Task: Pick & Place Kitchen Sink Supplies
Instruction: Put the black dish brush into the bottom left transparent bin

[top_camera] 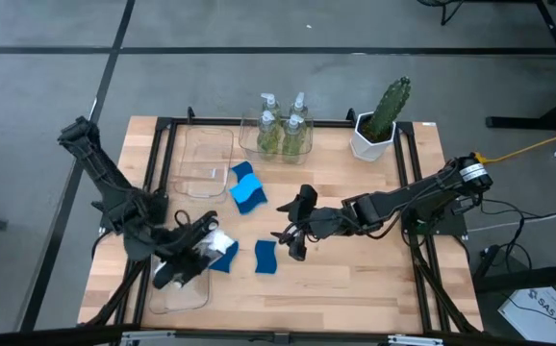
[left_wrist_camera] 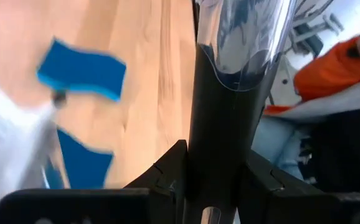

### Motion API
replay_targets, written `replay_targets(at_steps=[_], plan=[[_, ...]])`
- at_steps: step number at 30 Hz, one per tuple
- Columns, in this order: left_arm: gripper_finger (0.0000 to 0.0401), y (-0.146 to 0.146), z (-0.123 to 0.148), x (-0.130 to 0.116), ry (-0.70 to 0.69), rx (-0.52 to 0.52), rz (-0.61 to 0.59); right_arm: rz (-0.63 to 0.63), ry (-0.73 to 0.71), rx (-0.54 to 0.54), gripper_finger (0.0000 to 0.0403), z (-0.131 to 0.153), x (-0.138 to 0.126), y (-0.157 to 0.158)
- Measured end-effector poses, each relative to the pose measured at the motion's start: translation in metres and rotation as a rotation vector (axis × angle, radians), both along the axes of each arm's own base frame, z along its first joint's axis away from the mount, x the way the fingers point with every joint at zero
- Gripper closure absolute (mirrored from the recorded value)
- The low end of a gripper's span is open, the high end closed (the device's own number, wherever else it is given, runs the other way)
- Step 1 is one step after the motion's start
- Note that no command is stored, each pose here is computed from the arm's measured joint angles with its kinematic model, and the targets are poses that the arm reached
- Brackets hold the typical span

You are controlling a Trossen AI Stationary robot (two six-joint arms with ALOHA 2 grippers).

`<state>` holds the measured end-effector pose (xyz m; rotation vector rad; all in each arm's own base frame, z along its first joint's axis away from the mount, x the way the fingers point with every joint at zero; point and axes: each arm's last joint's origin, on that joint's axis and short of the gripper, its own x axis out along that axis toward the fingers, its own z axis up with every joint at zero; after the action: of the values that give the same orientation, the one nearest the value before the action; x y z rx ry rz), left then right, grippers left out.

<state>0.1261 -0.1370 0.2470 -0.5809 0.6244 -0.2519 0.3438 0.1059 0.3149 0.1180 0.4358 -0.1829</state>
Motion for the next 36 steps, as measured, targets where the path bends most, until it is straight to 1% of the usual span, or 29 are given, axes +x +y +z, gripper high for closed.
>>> replay_targets(at_steps=[3,7,11,14,24,31,36], plan=[[0.0316,-0.009,-0.006,-0.008,0.051,-0.010,-0.022,0.007,0.006,0.015,0.0082,-0.001,0.000,0.000],[0.0316,-0.018,-0.015,-0.015,0.103,0.019,-0.025,0.005,0.008,0.021,0.0082,-0.001,0.000,0.000],[0.0316,-0.026,-0.024,-0.019,0.114,0.059,0.014,0.004,0.015,0.019,0.0082,-0.002,-0.001,0.000],[0.0316,-0.031,-0.030,-0.019,0.129,0.066,0.046,0.004,0.015,0.019,0.0082,-0.002,-0.001,0.000],[0.0316,-0.044,-0.053,-0.025,0.248,0.076,0.108,0.004,0.029,0.015,0.0082,-0.003,-0.001,0.000],[0.0277,-0.048,-0.062,-0.025,0.286,0.081,0.149,0.003,0.029,0.016,0.0082,-0.003,-0.001,0.000],[0.0273,-0.048,-0.063,-0.025,0.289,0.081,0.151,0.001,0.032,0.020,0.0082,-0.005,0.000,0.000]])
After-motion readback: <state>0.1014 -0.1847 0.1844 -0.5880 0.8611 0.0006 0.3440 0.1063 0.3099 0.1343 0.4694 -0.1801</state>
